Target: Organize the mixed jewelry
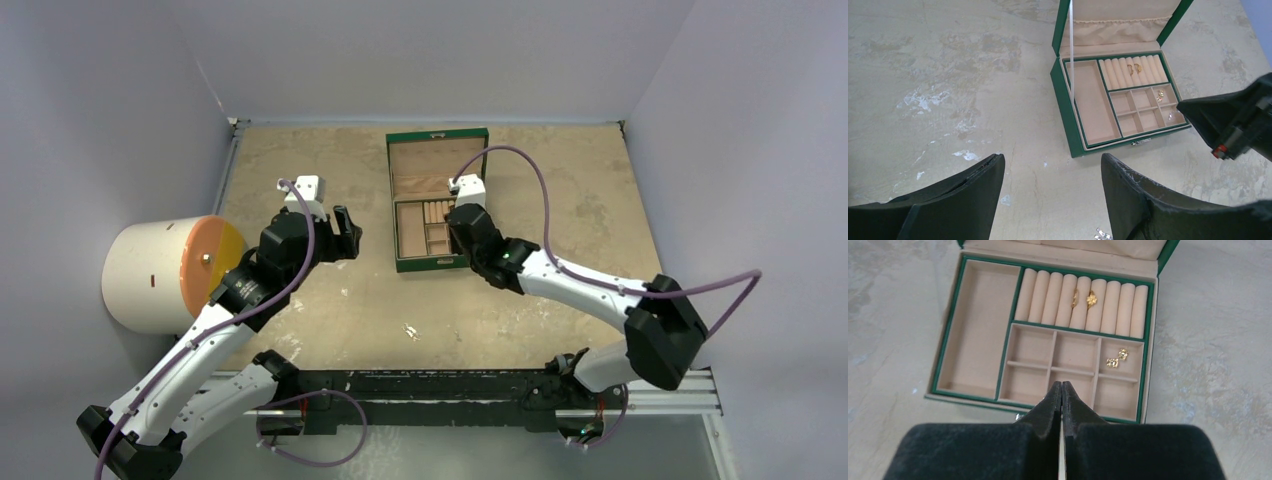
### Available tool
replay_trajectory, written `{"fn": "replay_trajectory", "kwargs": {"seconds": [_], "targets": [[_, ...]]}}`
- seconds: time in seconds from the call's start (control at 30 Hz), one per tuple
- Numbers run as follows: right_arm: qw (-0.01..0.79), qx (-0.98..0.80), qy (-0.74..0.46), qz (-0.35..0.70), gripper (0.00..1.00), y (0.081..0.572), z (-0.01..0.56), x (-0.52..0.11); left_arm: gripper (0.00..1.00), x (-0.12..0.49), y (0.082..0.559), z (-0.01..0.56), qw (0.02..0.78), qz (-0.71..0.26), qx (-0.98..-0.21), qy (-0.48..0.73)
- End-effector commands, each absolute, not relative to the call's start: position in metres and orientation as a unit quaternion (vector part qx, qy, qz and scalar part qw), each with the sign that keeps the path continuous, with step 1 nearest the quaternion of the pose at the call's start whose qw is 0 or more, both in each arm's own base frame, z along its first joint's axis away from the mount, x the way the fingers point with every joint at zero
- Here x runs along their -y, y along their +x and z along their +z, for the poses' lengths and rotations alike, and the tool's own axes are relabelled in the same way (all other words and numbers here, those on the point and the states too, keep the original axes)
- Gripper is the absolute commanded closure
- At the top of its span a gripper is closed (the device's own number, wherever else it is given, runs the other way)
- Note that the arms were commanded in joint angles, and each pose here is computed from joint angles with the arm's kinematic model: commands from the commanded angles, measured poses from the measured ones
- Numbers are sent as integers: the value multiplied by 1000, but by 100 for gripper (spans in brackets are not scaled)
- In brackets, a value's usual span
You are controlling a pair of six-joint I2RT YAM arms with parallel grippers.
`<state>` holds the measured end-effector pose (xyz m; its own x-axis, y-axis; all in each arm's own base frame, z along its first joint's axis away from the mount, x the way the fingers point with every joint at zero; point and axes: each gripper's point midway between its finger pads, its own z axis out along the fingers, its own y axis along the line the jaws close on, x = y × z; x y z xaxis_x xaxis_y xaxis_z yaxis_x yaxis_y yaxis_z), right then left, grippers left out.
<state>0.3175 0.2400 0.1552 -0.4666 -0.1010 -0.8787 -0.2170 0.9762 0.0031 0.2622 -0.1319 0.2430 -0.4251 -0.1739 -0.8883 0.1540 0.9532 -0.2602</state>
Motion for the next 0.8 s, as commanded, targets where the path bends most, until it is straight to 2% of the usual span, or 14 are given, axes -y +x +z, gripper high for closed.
{"fn": "replay_trajectory", "kwargs": {"seconds": [0.0, 0.7, 0.77], "targets": [[539, -837, -72, 55, 100, 354, 171, -243, 30, 131, 264, 255, 553, -160, -818, -4], [480, -873, -36, 74, 100, 393, 104, -246, 30, 129, 265, 255, 554, -155, -818, -8], [478, -875, -33, 72, 97, 393, 102, -246, 30, 128, 264, 255, 554, -154, -818, -8]]}}
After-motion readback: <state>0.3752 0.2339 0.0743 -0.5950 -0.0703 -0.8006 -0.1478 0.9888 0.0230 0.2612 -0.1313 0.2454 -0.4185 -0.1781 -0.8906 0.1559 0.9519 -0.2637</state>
